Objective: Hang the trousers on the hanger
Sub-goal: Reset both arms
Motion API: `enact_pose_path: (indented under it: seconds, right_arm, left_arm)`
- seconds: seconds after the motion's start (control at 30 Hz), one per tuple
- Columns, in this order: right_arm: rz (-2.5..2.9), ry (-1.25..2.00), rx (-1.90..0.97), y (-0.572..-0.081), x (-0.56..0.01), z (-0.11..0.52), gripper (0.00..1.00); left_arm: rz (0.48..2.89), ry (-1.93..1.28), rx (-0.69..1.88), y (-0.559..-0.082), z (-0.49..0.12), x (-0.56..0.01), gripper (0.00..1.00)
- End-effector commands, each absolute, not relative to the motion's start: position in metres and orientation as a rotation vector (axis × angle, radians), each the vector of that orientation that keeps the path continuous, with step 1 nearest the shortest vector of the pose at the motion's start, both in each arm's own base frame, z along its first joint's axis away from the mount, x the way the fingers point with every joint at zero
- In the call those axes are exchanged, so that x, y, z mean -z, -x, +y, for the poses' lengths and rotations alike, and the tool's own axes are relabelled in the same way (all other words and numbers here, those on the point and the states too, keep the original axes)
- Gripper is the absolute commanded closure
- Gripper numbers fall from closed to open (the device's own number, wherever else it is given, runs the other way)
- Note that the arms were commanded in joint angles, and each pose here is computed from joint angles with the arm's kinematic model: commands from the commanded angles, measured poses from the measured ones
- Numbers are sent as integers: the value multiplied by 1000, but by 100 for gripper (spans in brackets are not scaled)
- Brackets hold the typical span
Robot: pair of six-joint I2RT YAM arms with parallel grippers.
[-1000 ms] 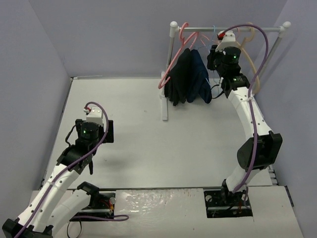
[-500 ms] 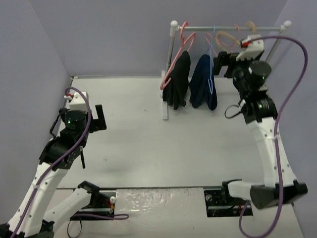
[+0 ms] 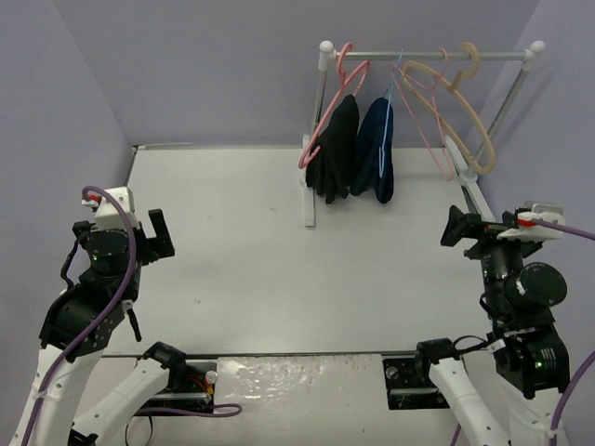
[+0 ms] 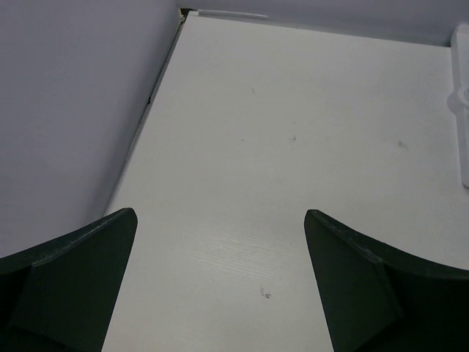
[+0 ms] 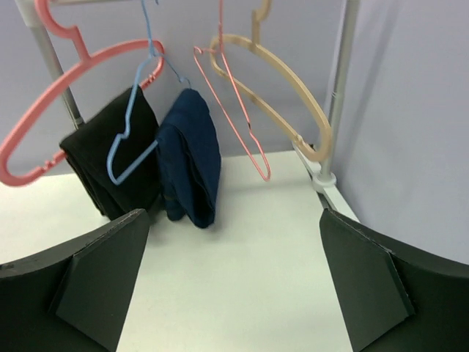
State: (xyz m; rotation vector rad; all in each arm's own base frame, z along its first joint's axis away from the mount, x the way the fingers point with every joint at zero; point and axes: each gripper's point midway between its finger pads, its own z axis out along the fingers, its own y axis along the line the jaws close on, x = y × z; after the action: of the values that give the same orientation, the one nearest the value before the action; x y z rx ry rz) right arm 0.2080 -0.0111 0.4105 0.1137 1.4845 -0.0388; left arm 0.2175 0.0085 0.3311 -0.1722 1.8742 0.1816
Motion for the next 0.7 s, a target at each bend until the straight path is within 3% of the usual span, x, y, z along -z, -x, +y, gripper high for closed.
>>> enact_pose_path:
  seconds: [0.0,0.67]
  right_arm:
    - [1495,-186,92,-189,-395,-27,0]
    - [1503,-185,-20,-163,-377,-18,0]
  left_arm:
    - [1837,193,-282,-212,26,-327,3]
    - [1887,206,-270,-204,26,-284,3]
